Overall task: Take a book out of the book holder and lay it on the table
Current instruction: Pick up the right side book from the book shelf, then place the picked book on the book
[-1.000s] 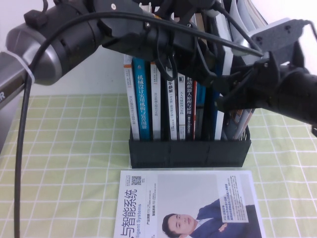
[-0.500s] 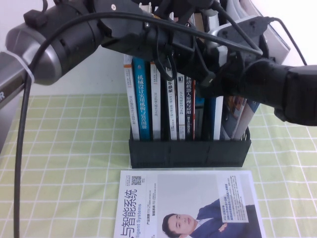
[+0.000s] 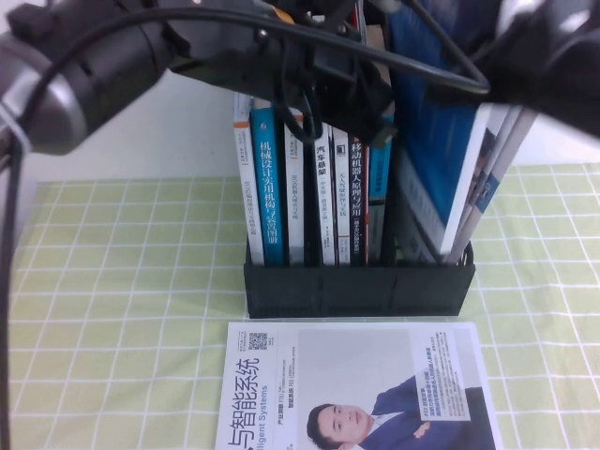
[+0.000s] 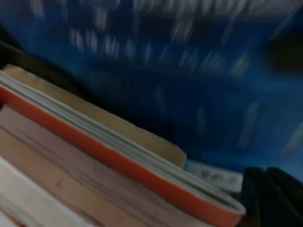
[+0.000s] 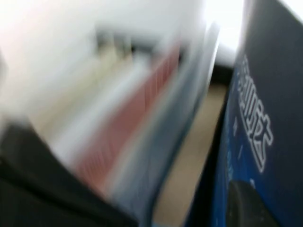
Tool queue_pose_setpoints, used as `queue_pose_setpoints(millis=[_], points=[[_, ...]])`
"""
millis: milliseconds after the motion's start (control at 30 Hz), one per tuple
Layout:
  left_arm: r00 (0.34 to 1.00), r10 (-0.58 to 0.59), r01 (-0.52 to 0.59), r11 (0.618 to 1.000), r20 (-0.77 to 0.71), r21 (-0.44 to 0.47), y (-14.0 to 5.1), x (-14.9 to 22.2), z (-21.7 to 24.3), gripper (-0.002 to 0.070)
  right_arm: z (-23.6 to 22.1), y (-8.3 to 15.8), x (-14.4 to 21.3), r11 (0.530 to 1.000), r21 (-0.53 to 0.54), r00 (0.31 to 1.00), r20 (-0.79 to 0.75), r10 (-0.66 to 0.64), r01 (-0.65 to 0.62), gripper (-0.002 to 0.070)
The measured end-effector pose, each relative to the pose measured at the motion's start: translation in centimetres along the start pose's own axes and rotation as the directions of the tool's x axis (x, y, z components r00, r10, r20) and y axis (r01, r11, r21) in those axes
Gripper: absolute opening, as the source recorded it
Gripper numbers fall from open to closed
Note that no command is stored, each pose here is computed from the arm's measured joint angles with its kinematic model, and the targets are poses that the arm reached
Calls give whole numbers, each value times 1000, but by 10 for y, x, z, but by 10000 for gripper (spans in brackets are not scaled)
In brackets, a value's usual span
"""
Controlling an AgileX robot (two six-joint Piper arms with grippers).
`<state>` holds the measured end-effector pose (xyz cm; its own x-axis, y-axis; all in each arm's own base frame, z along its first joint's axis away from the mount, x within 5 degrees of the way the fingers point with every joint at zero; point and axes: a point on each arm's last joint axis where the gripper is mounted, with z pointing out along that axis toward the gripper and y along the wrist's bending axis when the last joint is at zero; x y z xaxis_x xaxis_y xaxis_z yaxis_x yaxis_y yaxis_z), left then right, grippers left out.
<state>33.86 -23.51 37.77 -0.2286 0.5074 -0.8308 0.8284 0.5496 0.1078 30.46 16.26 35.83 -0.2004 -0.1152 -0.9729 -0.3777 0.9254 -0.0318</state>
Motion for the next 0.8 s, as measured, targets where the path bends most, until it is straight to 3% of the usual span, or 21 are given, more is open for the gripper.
queue_pose_setpoints(millis=[167,367,467,567,800], points=[[1000,-11,11,999,-1,-40,-3,-9,-31,-3,-60,5,-48,989,-147,978,208,26,5,128],[1000,-9,10,998,15,-61,-18,-23,-98,-3,-130,18,-82,922,-380,918,387,87,72,128],[999,-7,11,994,40,-109,-29,-28,-144,-3,-162,27,-88,855,-493,906,418,68,163,128],[997,-23,35,986,74,-162,-39,-29,-188,-3,-184,37,-87,754,-600,914,405,-2,267,128],[986,-138,161,941,96,-298,-62,9,-258,-3,-177,54,-53,501,-757,902,284,-326,419,128]])
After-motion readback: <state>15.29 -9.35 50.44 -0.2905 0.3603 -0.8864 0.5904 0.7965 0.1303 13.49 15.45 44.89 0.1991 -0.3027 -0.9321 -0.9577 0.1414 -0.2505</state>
